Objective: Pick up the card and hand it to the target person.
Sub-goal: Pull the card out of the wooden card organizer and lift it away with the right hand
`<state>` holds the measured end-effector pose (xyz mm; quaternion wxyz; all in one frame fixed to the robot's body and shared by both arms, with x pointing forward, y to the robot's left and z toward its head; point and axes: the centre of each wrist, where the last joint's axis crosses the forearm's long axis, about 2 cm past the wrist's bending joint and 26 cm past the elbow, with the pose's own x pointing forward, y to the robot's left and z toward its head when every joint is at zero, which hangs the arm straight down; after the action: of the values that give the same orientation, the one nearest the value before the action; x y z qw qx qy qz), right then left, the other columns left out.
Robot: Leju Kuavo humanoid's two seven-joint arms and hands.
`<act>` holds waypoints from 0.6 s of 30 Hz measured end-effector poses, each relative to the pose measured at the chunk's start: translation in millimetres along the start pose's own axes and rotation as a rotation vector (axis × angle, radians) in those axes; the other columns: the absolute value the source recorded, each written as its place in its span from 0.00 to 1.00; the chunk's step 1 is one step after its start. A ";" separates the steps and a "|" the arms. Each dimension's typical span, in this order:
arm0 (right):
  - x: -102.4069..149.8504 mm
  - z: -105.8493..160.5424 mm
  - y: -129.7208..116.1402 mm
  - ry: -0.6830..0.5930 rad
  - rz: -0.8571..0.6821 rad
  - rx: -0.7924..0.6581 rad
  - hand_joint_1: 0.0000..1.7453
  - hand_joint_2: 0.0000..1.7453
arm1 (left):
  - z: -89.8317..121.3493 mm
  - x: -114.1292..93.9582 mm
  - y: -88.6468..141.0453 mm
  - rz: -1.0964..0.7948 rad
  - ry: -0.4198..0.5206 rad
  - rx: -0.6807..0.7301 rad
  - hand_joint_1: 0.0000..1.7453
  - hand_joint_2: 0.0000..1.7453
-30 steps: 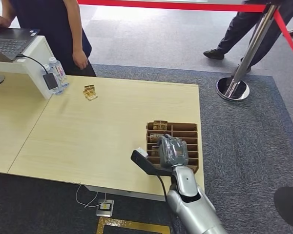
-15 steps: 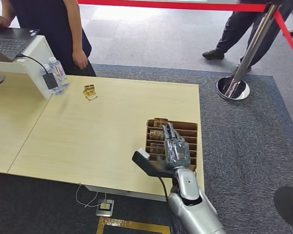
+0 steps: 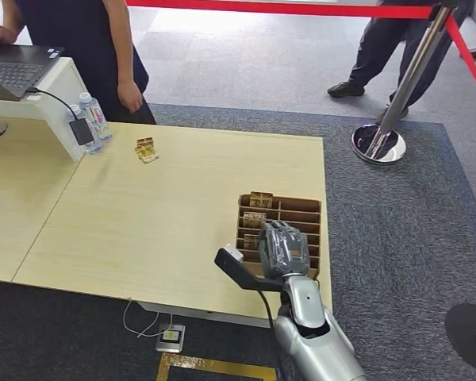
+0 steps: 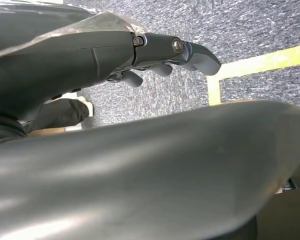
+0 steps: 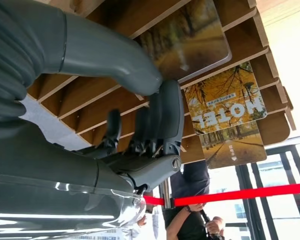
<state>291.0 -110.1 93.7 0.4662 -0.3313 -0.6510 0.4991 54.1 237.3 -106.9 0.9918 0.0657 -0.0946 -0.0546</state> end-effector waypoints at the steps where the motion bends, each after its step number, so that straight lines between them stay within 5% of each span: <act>1: 0.2 -0.1 -0.2 -0.002 0.000 0.000 0.78 1.00 | 0.0 0.0 0.0 0.001 0.000 0.000 0.00 0.00; 18: 7.7 -2.8 -5.1 -0.017 -0.007 -0.010 0.70 1.00 | -0.1 -0.2 0.4 0.010 0.005 0.001 0.00 0.00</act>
<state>291.1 -103.7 100.9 0.4605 -0.3270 -0.6588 0.4970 53.9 237.7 -107.0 0.9923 0.0657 -0.0927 -0.0494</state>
